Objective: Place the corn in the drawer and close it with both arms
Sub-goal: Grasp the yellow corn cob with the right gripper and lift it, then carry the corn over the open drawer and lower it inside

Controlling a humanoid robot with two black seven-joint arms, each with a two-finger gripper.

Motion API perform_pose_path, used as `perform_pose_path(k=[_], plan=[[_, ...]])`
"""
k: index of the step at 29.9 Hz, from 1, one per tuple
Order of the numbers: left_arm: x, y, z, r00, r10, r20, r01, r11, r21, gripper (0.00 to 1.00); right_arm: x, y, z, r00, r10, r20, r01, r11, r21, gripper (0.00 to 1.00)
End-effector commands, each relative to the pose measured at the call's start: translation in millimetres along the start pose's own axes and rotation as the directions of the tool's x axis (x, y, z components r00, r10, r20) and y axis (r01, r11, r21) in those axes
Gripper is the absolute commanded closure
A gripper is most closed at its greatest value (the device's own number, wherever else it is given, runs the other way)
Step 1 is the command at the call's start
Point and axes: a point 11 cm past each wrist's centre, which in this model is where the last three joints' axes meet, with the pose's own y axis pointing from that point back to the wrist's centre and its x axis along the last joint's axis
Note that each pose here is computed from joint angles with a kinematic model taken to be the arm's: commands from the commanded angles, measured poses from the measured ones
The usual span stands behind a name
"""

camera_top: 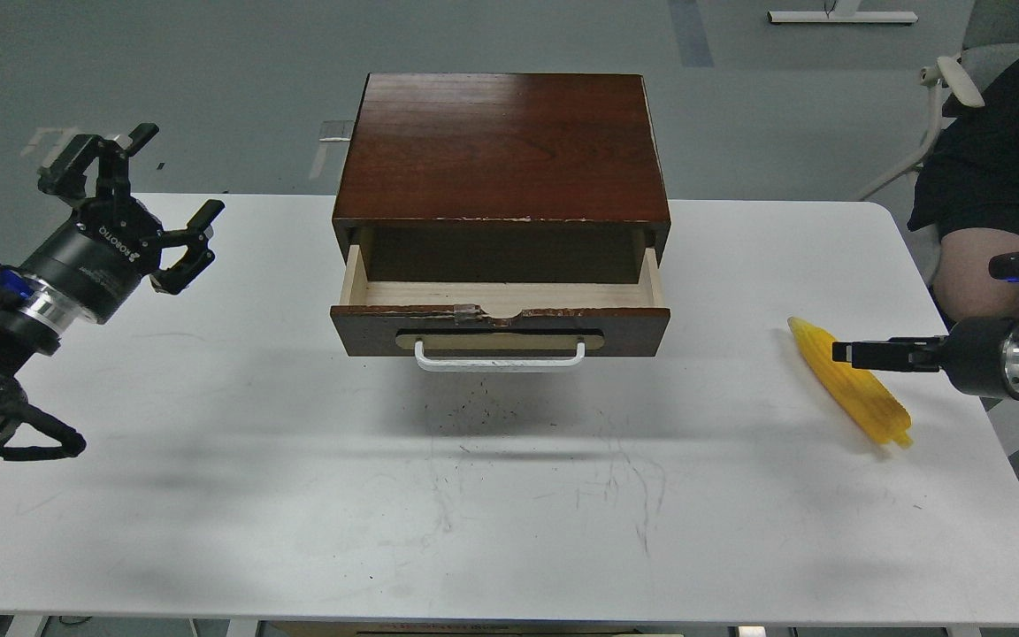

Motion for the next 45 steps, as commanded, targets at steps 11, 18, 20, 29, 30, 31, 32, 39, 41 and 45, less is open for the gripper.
perform_pose_path(k=[11,18,20,29,30,31,32,39,41,45], plan=[[-2,0,-4,1.000,-0.011,0.008,0.010,1.000,0.013,0.00,-19,-18,4,0.996,-0.039,-0.075,0.036,0.999,-0.034,0.09],[-3,0,-5,1.000,-0.017,0.020,0.017,1.000,0.020,0.00,-27,-19,7,0.995,-0.052,-0.084,0.049,0.998,-0.040,0.34],[-3,0,-5,1.000,-0.015,0.020,0.015,1.000,0.021,0.00,-28,-19,6,0.995,-0.054,-0.083,0.051,0.998,-0.039,0.46],[-1,1,-2,1.000,-0.012,0.024,0.012,1.000,0.017,0.00,-26,-20,4,0.995,-0.052,-0.084,0.049,0.998,-0.031,0.82],[-1,0,-1,1.000,-0.012,0.026,0.012,1.000,0.014,0.00,-23,-20,1,0.995,-0.047,-0.087,0.045,0.999,-0.025,0.82],[-1,0,0,1.000,-0.012,0.026,0.011,1.000,0.013,0.00,-19,-18,1,0.996,-0.037,-0.087,0.035,0.999,-0.025,0.82],[-1,0,1,1.000,-0.011,0.026,0.011,1.000,0.010,0.00,-7,-16,-3,0.995,-0.012,-0.094,0.011,1.000,-0.015,0.82],[0,0,3,1.000,-0.009,0.028,0.009,1.000,0.005,0.00,106,22,-74,0.974,0.180,-0.137,-0.160,0.977,0.143,0.82],[0,0,3,1.000,-0.009,0.028,0.009,1.000,0.004,0.00,133,34,-98,0.967,0.201,-0.158,-0.171,0.968,0.184,0.82],[1,0,4,0.999,-0.009,0.030,0.009,1.000,0.001,0.00,164,49,-142,0.944,0.233,-0.232,-0.171,0.951,0.256,0.82]])
